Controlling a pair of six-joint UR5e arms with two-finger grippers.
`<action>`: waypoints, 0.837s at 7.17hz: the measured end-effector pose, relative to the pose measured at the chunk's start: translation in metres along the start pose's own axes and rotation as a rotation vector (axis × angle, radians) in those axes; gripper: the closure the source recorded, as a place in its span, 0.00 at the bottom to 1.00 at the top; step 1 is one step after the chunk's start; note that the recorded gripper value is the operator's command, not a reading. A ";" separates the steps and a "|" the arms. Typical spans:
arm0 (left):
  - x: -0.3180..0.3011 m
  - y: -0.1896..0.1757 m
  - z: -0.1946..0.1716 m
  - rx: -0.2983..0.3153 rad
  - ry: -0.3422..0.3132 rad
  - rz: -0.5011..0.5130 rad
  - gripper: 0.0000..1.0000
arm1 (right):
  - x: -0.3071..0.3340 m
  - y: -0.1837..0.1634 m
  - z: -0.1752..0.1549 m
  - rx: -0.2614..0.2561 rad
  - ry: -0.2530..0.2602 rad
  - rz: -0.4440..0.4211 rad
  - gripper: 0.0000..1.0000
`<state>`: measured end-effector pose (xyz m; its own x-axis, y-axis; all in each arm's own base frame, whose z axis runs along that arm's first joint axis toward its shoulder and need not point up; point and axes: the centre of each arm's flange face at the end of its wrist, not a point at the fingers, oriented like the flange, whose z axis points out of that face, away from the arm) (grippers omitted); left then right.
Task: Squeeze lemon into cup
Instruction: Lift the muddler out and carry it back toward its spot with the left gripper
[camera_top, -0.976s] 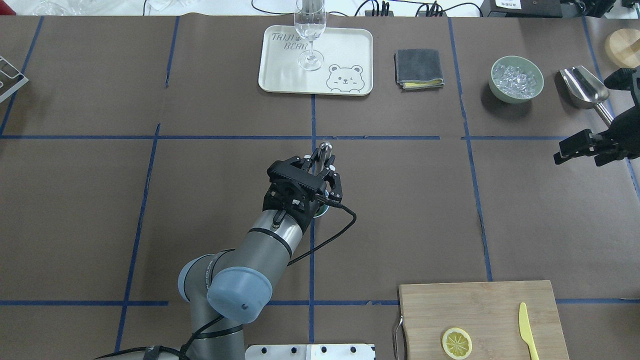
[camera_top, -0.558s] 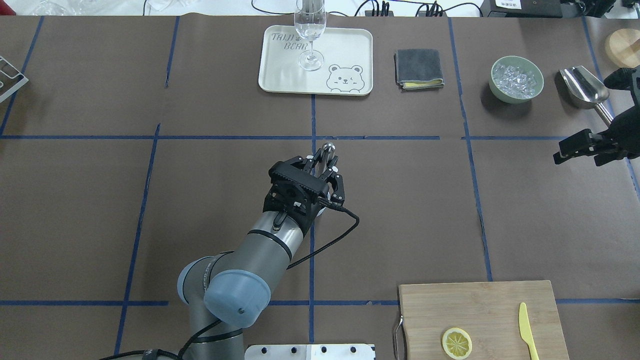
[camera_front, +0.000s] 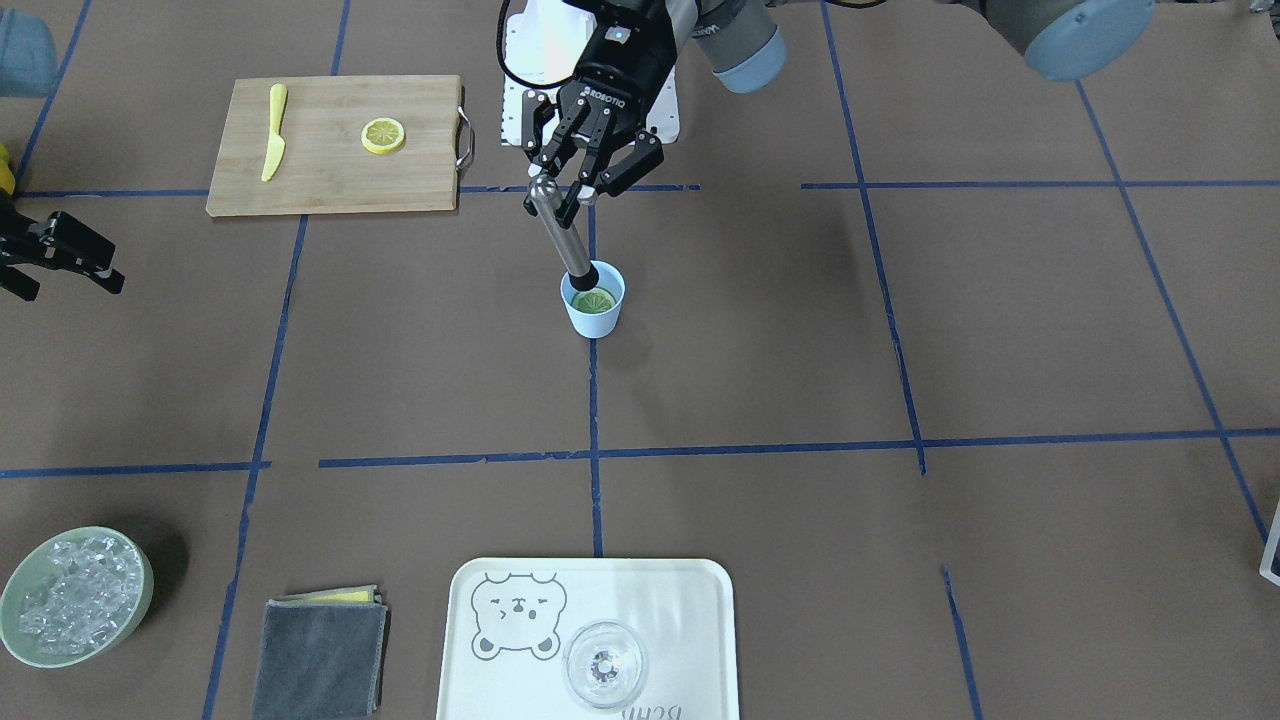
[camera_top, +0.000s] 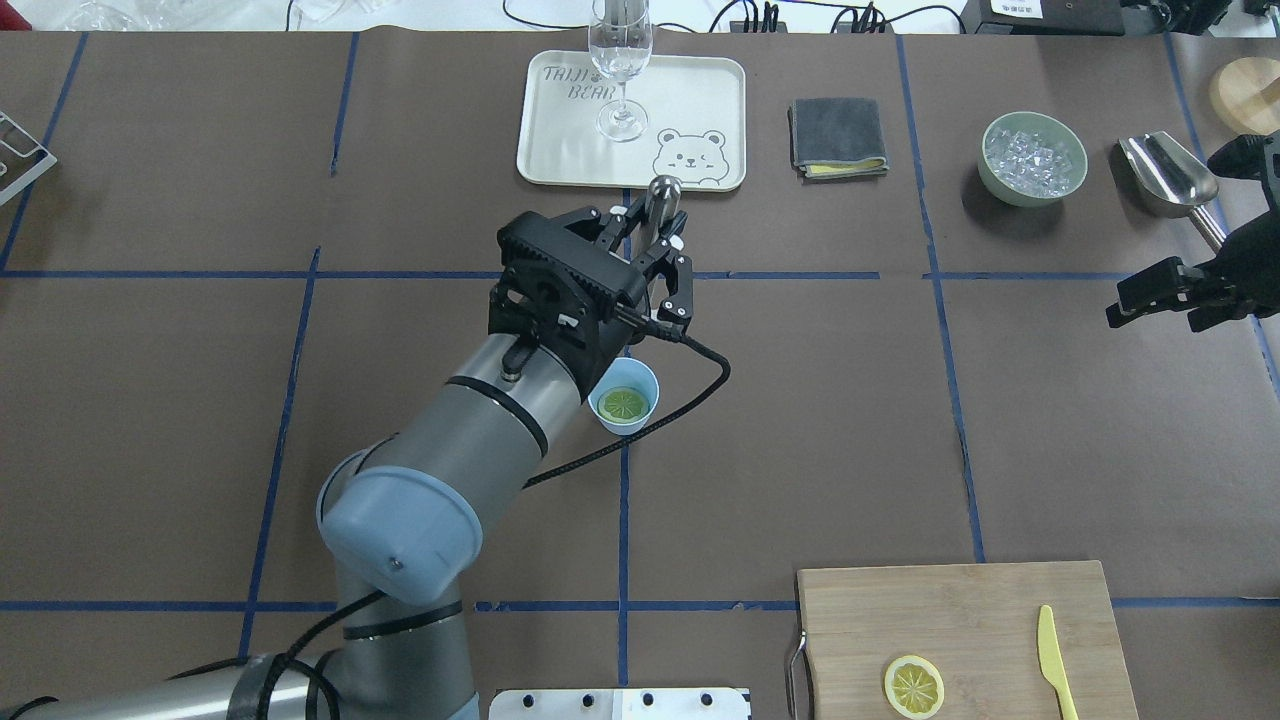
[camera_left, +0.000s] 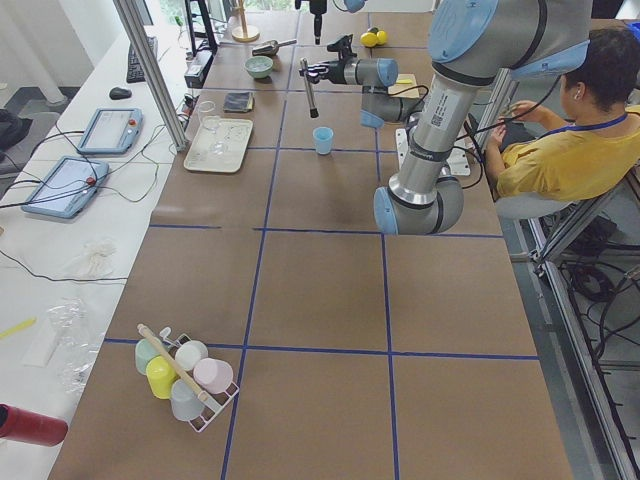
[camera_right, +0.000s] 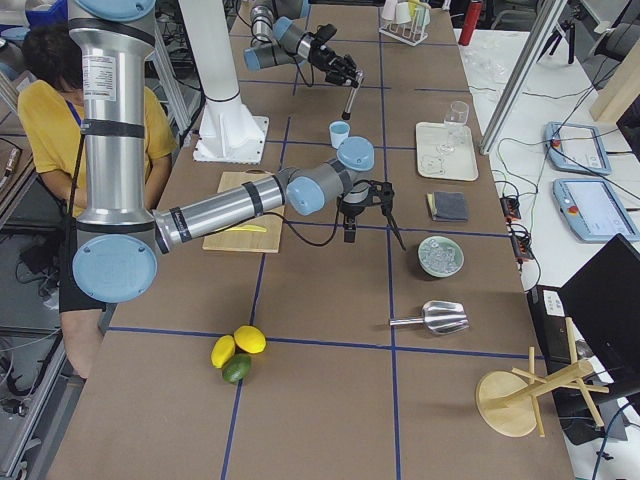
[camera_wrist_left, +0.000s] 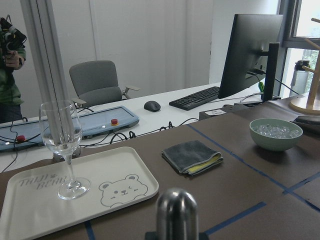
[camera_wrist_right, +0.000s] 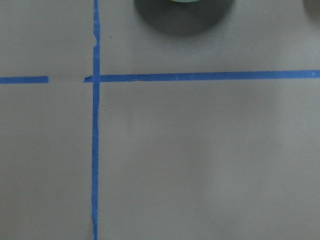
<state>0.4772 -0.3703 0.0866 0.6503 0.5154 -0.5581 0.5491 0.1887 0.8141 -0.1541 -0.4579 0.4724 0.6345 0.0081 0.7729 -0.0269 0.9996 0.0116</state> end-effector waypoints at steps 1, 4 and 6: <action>-0.032 -0.004 0.013 -0.063 0.010 0.046 1.00 | 0.001 0.000 0.000 0.000 0.001 0.001 0.00; -0.153 -0.001 0.051 -0.488 0.020 -0.046 1.00 | 0.005 0.005 -0.001 -0.002 0.002 0.005 0.00; -0.250 0.033 0.034 -0.803 -0.013 -0.237 1.00 | 0.007 0.007 0.000 -0.005 0.005 0.008 0.00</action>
<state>0.3509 -0.5213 0.2479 0.5736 0.3779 -0.7267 0.1343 0.8318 0.5385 -0.1494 -0.4512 0.4779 0.6379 0.0164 0.7699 -0.0286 0.9996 0.0024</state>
